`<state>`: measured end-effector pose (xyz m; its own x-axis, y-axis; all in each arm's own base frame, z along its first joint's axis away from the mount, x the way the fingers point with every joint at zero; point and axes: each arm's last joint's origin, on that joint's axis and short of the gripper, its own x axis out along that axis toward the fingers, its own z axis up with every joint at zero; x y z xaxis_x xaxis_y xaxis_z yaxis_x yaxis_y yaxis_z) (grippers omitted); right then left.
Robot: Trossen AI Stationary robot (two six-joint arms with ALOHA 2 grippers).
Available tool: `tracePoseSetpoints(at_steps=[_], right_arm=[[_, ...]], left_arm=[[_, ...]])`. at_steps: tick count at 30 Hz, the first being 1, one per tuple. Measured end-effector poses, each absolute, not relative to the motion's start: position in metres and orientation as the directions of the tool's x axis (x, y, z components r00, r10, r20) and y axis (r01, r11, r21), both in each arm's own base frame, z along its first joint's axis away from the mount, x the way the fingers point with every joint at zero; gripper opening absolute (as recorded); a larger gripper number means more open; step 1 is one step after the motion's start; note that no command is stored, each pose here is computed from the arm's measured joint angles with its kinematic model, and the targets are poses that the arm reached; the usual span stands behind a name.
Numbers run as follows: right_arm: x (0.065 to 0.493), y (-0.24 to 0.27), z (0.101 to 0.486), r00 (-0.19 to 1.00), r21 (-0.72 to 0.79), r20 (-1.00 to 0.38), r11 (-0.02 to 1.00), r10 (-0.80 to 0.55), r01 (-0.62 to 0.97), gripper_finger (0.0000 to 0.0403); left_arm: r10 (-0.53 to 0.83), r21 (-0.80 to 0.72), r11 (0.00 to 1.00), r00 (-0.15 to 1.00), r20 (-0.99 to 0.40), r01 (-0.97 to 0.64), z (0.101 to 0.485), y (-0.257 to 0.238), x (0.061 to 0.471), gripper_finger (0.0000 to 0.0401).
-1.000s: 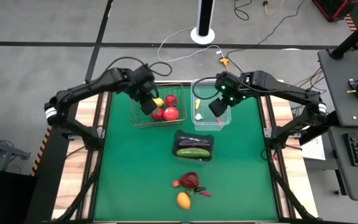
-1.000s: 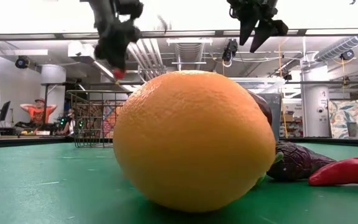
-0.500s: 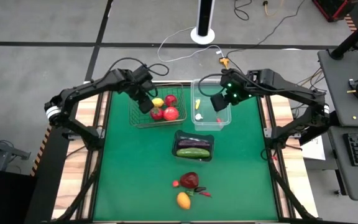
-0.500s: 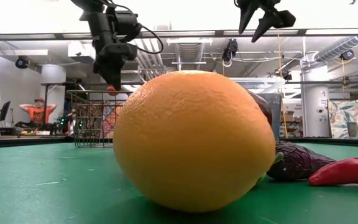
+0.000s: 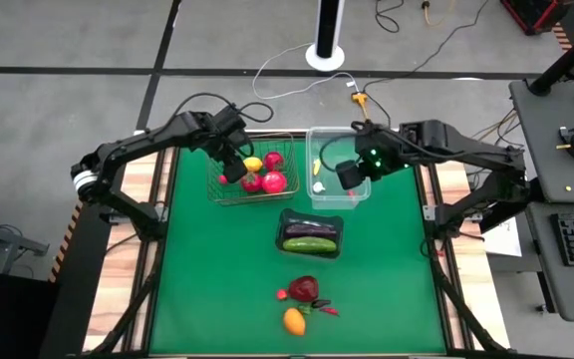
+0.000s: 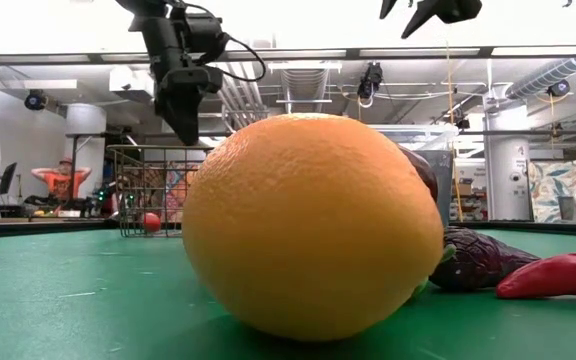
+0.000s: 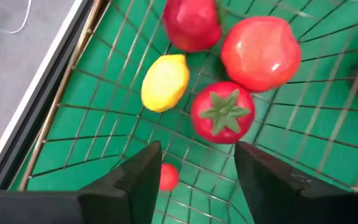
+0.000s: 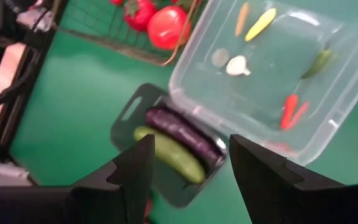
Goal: Sort produce into baskets
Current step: Put the red chili pepper into the transparent bin
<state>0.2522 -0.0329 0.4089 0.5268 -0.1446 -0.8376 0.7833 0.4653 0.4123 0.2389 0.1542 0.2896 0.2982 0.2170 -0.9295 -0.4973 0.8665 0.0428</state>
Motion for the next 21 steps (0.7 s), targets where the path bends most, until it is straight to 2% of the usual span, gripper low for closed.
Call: tracePoseSetpoints(at_steps=[6,12,21], right_arm=[[0.254,0.003,0.408,0.54,0.447,-0.839,0.481,-0.068,0.755,0.0199],[0.254,0.046,0.405,0.531,0.477,-0.847,0.471,0.021,0.742,0.0199],[0.258,0.107,0.386,0.452,0.432,-0.885,0.568,0.115,0.701,0.0199]], left_arm=[[0.224,0.026,0.891,0.39,-0.893,-0.453,0.307,0.132,0.24,0.0189],[0.229,0.008,0.93,0.563,-0.794,-0.367,0.338,0.095,0.239,0.019],[0.117,-0.118,0.967,0.804,-0.583,-0.226,0.381,0.032,0.228,0.019]])
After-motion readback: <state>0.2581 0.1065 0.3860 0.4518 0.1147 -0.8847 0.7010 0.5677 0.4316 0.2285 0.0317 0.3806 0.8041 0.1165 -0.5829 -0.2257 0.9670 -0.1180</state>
